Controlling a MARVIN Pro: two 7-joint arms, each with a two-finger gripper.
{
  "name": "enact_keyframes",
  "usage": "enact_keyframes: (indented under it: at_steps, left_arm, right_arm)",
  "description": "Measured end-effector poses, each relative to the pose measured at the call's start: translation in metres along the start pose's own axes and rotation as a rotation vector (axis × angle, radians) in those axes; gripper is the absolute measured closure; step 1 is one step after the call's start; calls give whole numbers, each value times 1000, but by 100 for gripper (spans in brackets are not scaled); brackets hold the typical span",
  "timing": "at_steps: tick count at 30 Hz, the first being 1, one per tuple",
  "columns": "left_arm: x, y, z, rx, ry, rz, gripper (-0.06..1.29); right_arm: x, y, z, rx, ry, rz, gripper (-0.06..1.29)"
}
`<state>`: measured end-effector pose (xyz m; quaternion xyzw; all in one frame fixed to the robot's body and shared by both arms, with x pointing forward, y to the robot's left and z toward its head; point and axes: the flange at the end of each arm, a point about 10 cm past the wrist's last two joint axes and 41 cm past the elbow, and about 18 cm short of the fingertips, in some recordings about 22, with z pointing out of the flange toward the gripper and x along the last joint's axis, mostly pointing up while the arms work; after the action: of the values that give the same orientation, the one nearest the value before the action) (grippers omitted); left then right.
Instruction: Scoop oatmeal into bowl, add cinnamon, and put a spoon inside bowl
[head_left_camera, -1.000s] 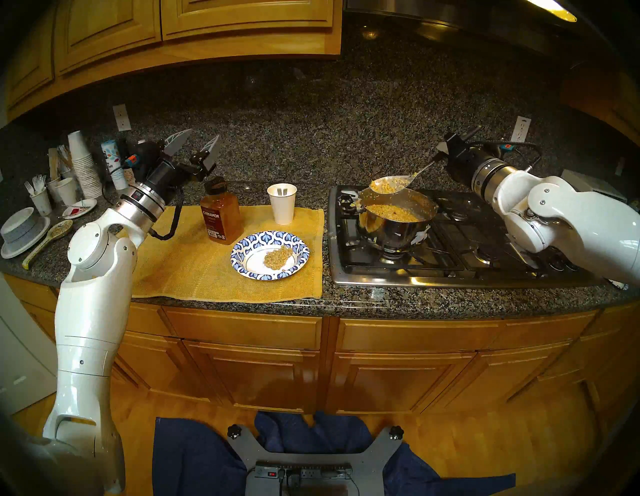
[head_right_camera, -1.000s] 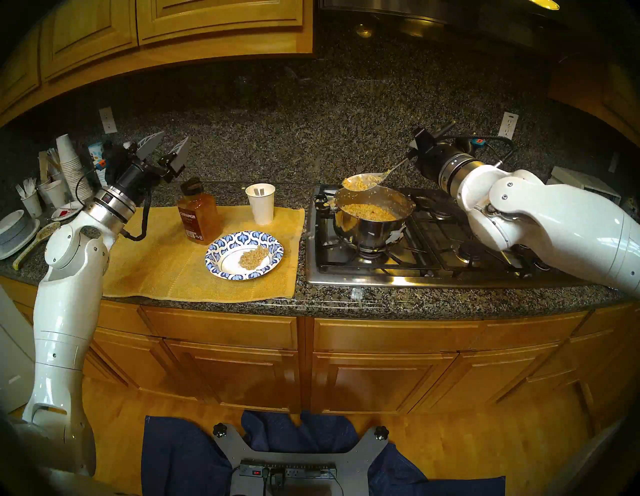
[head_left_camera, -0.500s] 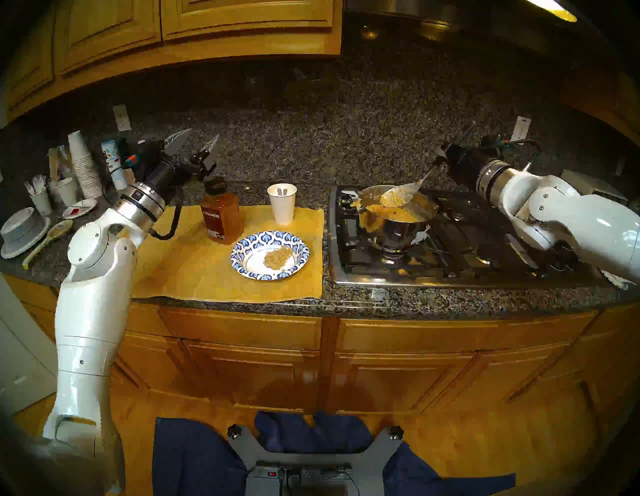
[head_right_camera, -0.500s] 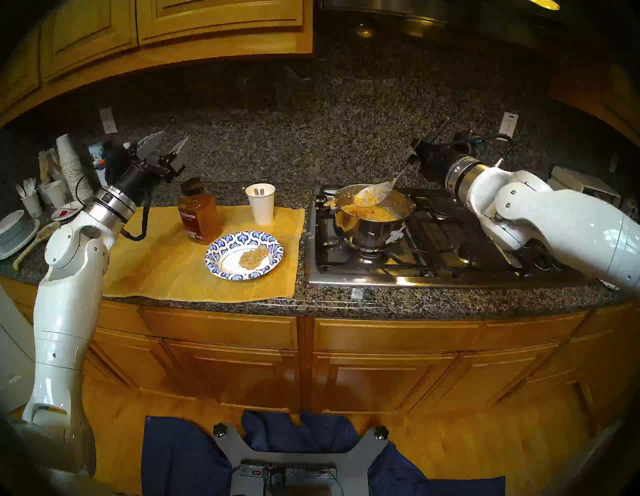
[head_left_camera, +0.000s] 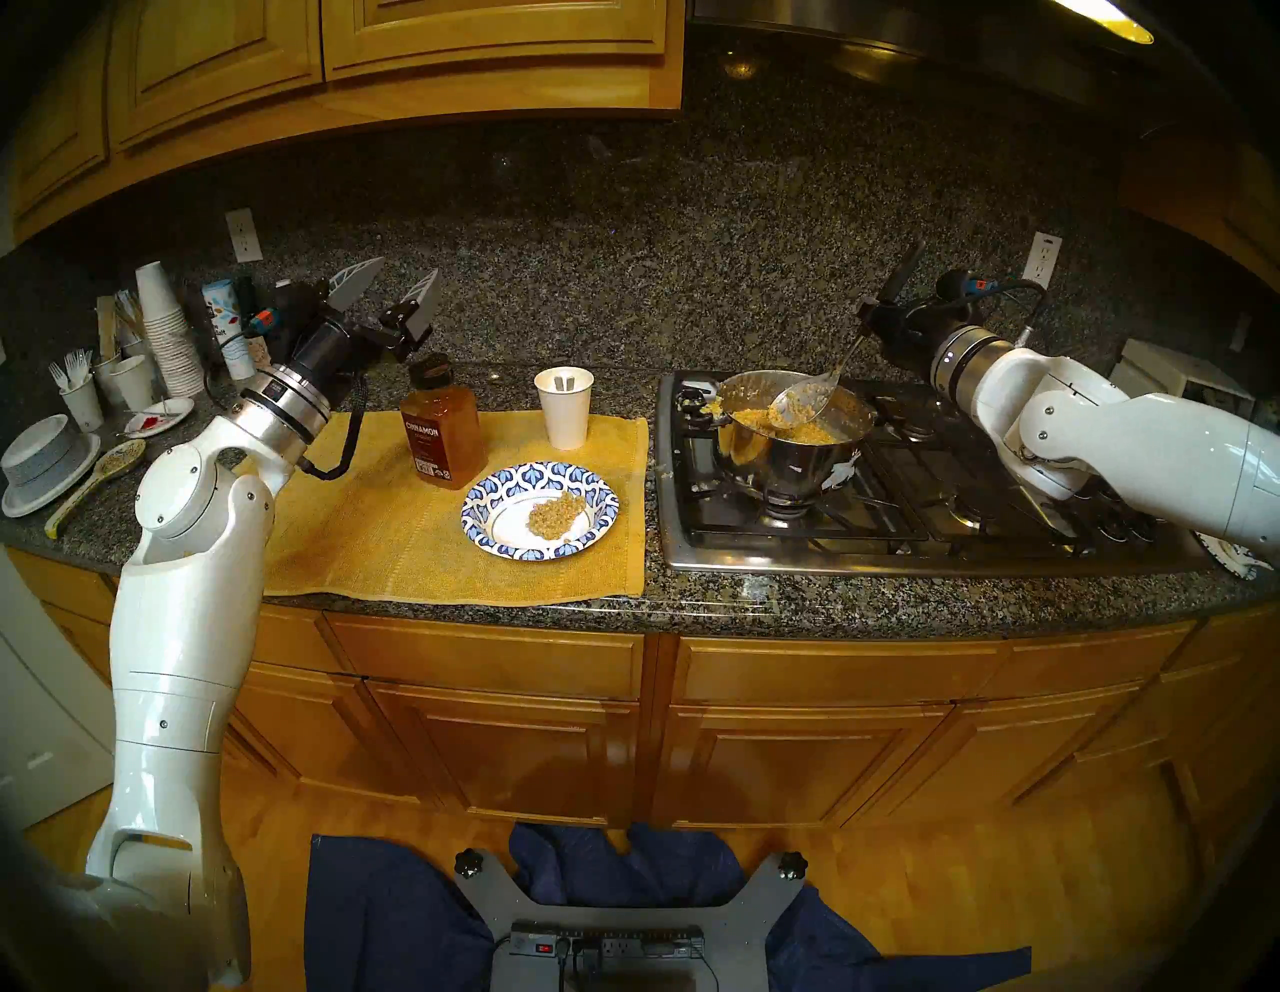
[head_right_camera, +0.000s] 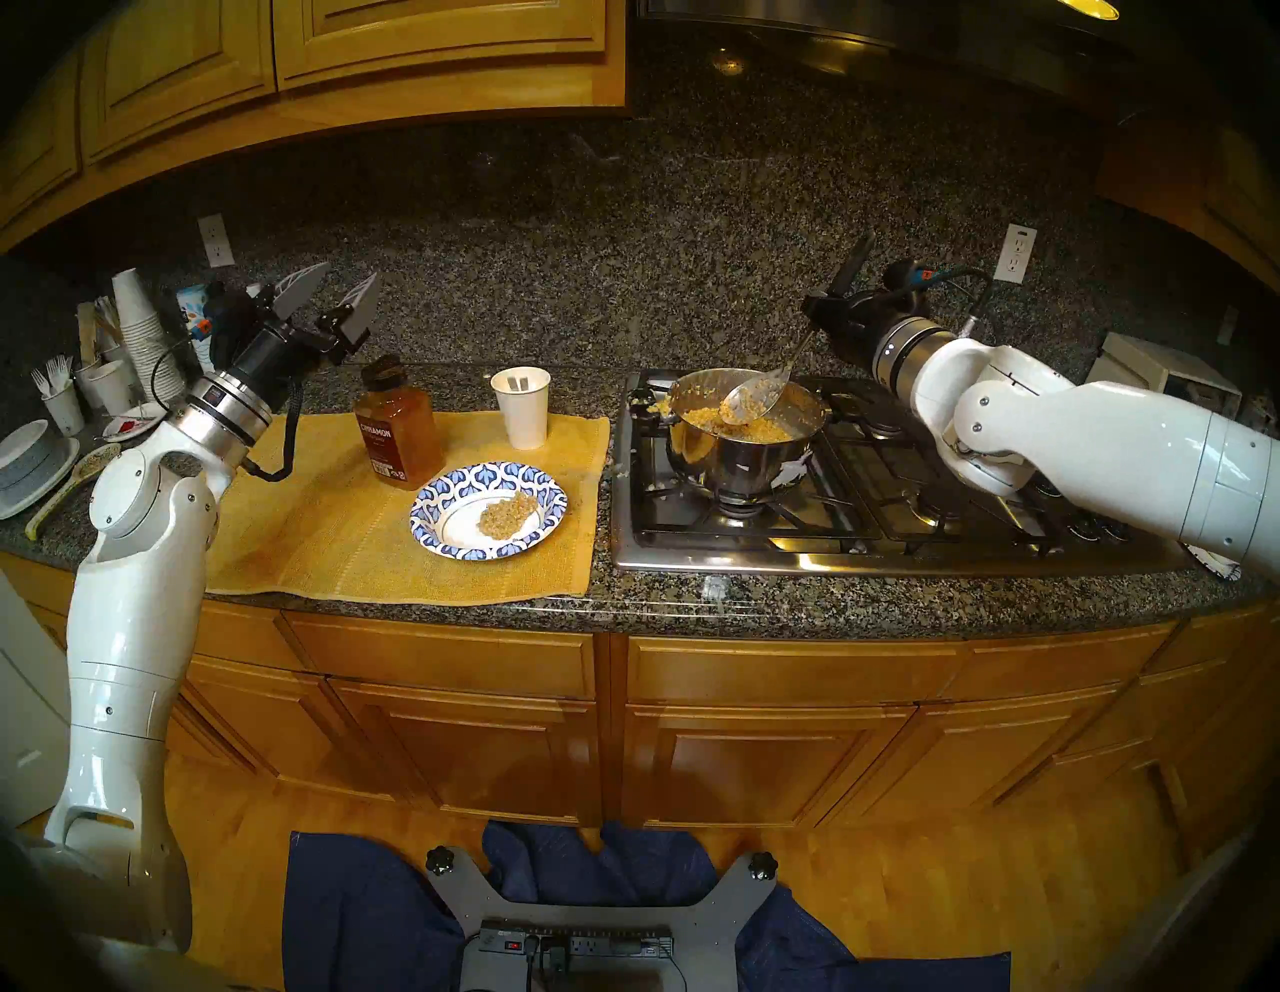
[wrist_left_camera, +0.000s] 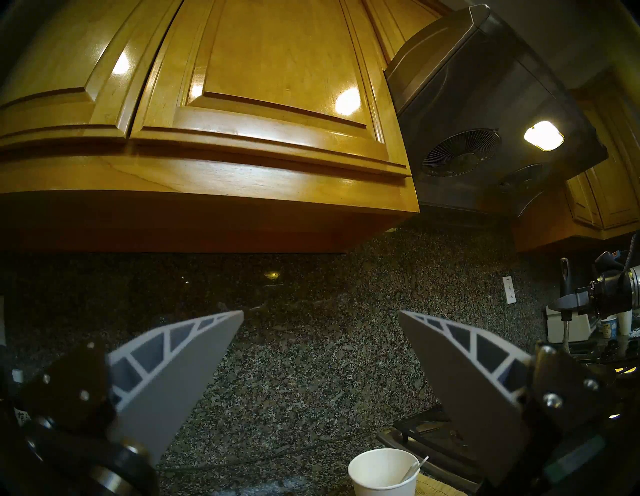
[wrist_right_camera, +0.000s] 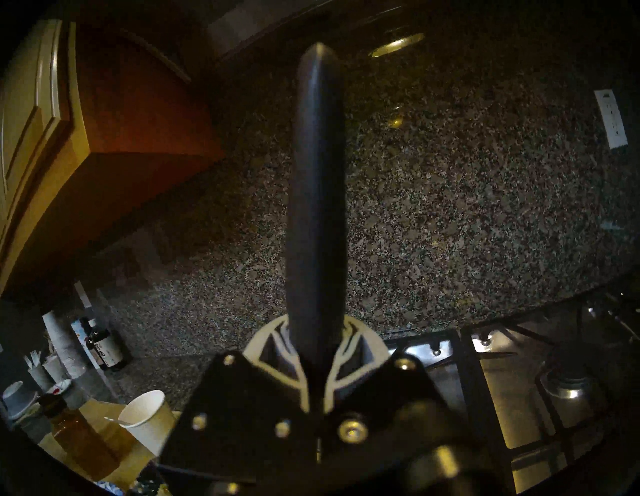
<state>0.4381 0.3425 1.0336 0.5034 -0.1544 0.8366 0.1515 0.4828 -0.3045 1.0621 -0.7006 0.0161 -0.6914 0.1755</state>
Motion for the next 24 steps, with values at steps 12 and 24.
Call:
enact_keyframes:
  at_steps: [12, 24]
  left_arm:
    - [0, 0, 0, 0, 0, 0, 2]
    - [0, 0, 0, 0, 0, -1, 2]
  right_arm:
    - [-10, 5, 11, -13, 44, -175, 125]
    - [-14, 7, 17, -4, 84, -328, 125]
